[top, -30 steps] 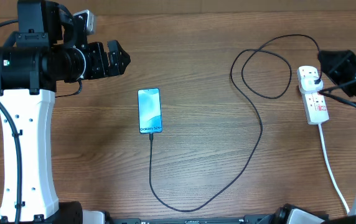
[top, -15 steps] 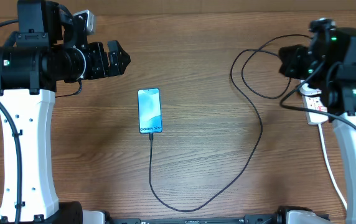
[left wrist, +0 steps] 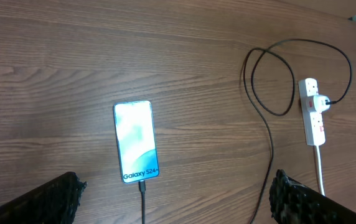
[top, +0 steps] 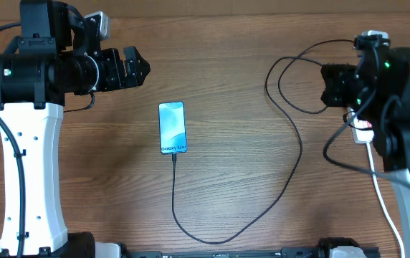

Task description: Plug charger to phone and switch on socket

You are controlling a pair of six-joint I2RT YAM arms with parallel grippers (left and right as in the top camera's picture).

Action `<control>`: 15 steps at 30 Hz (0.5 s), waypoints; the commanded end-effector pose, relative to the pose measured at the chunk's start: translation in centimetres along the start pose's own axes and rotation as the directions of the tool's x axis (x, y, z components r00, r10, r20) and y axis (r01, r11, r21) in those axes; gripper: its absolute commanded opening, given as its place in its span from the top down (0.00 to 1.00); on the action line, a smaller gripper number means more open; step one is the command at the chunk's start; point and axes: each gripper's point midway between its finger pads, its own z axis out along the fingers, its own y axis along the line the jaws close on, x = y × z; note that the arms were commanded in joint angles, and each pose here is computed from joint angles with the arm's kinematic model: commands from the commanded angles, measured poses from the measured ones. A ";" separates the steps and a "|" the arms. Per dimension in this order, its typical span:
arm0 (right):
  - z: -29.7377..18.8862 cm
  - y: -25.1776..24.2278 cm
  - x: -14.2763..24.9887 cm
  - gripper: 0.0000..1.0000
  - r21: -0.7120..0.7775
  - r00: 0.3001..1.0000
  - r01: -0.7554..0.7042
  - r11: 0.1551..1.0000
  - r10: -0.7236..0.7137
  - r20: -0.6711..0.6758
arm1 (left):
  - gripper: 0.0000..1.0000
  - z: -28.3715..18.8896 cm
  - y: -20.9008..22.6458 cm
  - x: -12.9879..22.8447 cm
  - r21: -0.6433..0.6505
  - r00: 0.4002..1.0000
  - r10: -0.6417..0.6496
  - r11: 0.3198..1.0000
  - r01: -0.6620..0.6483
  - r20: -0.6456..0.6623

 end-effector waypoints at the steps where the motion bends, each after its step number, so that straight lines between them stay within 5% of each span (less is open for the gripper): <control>1: -2.5 1.1 -1.3 0.96 -0.021 0.997 0.042 0.999 -0.041 0.063 | 0.00 0.0 -0.1 -0.3 0.004 1.000 -0.004 1.000 0.004 0.006; 15: -3.3 1.1 1.2 0.96 -0.045 0.992 0.071 0.996 -0.066 0.108 | 0.00 0.0 -0.1 -0.3 0.004 1.000 -0.004 1.000 0.004 0.006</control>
